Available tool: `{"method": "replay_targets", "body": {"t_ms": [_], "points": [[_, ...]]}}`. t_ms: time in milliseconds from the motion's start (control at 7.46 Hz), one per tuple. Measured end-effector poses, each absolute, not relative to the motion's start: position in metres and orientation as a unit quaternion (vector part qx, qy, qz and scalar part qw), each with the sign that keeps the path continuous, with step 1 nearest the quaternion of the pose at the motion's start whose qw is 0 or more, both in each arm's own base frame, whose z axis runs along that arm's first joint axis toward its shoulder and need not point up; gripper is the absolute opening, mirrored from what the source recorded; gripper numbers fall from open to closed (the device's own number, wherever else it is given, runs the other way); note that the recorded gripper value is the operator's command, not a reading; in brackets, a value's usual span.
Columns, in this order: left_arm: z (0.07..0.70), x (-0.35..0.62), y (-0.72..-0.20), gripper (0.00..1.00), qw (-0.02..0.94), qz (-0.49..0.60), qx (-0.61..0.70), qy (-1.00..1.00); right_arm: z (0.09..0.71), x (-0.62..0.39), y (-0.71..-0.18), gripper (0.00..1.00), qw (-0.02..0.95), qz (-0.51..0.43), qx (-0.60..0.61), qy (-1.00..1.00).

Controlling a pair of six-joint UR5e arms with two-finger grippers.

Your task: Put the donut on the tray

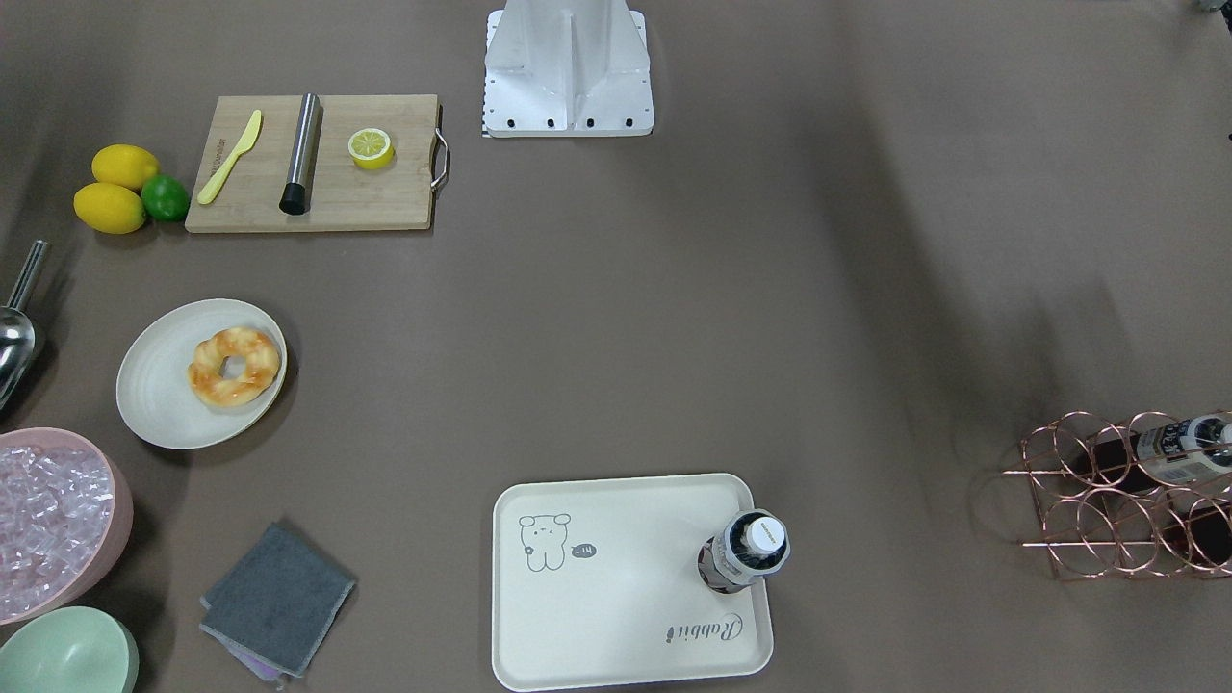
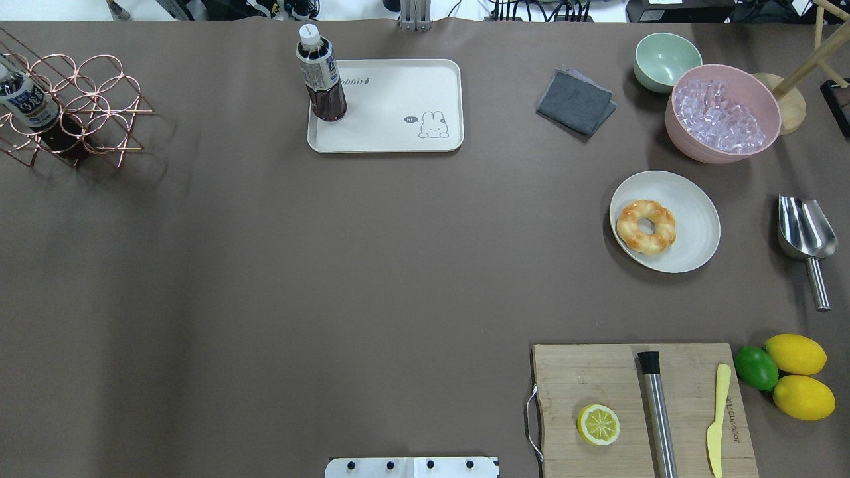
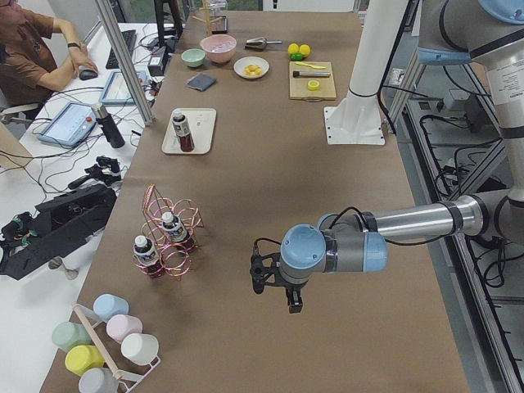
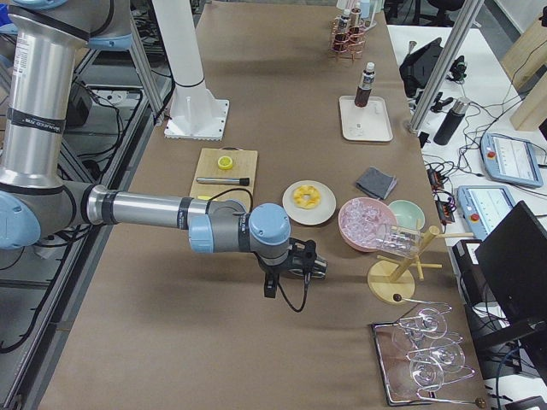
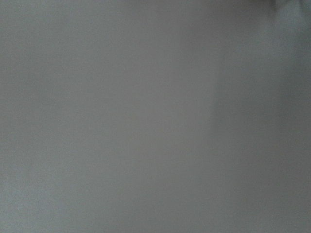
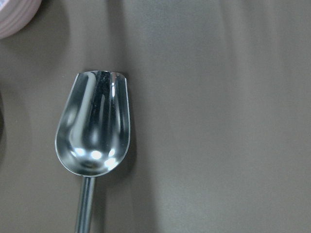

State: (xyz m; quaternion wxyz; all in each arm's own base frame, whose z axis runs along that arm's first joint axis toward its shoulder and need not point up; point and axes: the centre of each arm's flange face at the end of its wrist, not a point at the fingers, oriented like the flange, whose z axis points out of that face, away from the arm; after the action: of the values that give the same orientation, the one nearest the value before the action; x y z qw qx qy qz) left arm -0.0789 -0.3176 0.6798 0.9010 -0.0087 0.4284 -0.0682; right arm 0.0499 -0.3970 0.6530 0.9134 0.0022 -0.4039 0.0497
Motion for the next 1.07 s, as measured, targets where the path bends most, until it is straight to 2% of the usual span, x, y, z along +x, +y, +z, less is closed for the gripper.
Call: {"method": "replay_targets", "body": {"t_ms": [402, 670, 1072], "points": [[0.681, -0.079, -0.317, 0.98, 0.901, -0.068, -0.01, 0.428, 0.602, -0.013, -0.433, 1.0, 0.903, 0.103, -0.019, -0.417], [0.68, -0.078, -0.317, 0.98, 0.901, -0.068, -0.01, 0.428, 0.578, -0.065, -0.439, 1.0, 0.887, 0.142, -0.026, -0.439], [0.68, -0.078, -0.318, 0.98, 0.901, -0.067, -0.009, 0.428, 0.561, -0.131, -0.44, 0.83, 0.884, 0.163, -0.042, -0.436]]}}
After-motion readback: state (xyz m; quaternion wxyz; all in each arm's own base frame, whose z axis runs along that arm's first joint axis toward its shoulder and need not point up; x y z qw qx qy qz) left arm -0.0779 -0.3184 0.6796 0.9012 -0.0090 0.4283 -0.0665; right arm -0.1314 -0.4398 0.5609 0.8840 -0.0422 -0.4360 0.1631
